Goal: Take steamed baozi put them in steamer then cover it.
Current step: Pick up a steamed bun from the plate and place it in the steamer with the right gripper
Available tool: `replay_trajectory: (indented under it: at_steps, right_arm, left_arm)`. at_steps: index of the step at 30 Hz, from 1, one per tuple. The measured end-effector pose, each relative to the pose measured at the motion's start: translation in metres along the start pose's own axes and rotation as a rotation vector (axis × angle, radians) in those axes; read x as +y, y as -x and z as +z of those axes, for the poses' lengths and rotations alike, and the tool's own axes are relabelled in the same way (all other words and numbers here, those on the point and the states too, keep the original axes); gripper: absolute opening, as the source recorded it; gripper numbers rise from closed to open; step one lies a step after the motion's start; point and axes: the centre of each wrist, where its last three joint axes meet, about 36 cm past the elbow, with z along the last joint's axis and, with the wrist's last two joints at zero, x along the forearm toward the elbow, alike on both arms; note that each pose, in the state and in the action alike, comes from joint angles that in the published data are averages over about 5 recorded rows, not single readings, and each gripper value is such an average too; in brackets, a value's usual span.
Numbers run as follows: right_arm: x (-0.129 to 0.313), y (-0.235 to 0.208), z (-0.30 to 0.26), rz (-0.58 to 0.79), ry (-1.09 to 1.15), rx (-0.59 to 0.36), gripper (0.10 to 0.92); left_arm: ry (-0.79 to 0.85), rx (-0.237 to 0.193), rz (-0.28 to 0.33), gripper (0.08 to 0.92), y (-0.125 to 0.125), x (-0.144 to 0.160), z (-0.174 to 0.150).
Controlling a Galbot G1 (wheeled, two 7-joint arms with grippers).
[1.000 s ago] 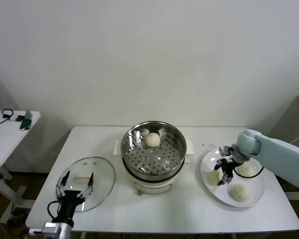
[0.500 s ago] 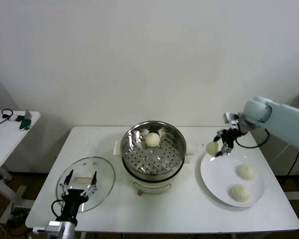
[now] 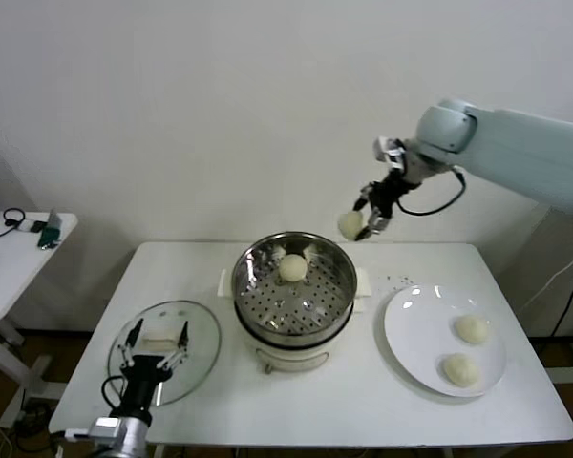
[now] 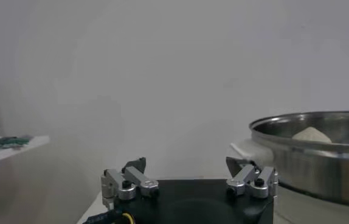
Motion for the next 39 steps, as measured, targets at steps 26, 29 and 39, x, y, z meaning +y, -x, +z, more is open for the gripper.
replay_trajectory:
  at_steps: [26,29,39]
  right_arm:
    - [0.034,0.164,-0.133,-0.147,-0.142,0.089,0.703]
    - [0.039,0.176,-0.134,-0.16,-0.15,0.099,0.704]
    - [0.048,0.195,-0.133,-0.169,-0.167,0.125,0.775]
  left_arm:
    - [0.002,0.007,-0.005,0.823,-0.008,0.006,0.004]
    - [0.005,0.005,-0.009,0.823,-0.007,0.009,0.003]
    - [0.007,0.002,-0.012,0.823,-0.002,0.012,0.004]
